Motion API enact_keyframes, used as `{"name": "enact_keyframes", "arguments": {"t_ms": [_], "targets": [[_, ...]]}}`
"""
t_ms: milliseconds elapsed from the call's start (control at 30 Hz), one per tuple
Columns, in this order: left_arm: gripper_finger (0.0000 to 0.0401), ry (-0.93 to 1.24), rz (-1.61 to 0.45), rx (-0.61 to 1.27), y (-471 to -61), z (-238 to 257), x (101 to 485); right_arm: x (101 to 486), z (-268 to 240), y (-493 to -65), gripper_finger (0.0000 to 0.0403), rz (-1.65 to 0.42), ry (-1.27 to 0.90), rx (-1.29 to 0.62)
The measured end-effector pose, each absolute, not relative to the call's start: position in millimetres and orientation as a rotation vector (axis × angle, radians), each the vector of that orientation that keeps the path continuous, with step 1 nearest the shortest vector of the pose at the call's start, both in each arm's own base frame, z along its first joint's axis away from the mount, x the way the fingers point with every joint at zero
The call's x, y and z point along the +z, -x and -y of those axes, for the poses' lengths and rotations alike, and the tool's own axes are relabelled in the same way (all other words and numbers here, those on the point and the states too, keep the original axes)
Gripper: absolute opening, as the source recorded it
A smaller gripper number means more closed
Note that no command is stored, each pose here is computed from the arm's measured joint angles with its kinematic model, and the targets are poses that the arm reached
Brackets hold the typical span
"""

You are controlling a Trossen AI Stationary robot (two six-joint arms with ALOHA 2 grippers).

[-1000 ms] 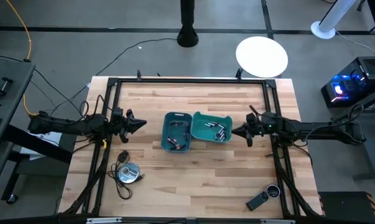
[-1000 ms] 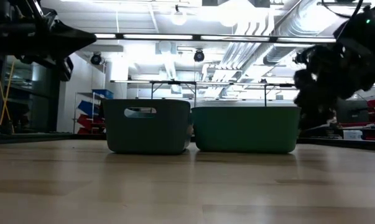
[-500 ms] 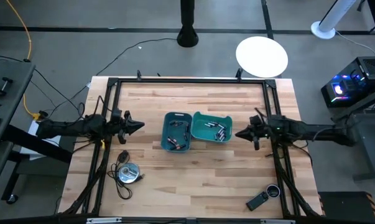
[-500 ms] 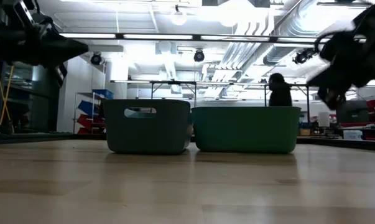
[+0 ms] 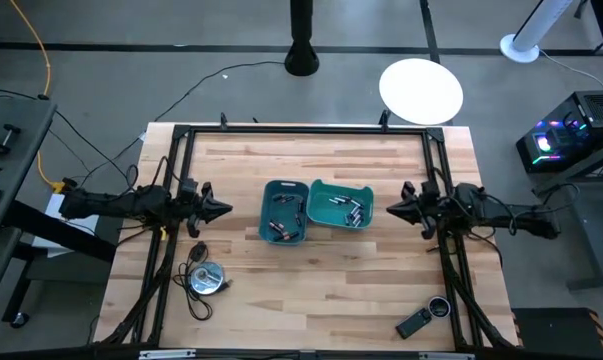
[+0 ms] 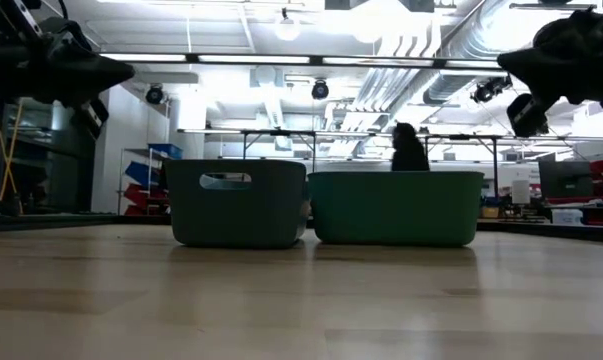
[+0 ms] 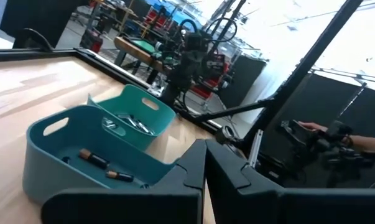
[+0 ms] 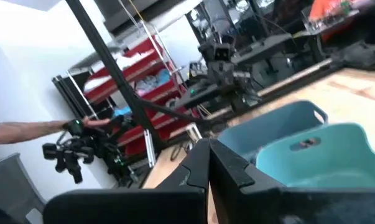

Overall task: Sort batteries
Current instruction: Return to Home Position

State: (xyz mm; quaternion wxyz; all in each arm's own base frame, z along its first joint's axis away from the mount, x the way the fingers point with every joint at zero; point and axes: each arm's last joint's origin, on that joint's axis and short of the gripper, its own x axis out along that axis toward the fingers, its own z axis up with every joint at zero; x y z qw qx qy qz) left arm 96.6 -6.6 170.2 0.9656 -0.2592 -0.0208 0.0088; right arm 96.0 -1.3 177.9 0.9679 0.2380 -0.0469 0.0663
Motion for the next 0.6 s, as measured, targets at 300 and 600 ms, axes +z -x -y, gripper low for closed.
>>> {"name": "enact_keyframes", "arguments": {"t_ms": [300,600], "targets": [[0.0000,0.524,0.043,0.021,-96.7,6.3,170.1,169.6,1.4,-97.6,0.0000,0.009,-0.492,0.112],[0.0000,0.524,0.042,0.022,-96.8,6.3,170.0,169.7,1.4,-97.6,0.0000,0.010,-0.492,0.112]]}}
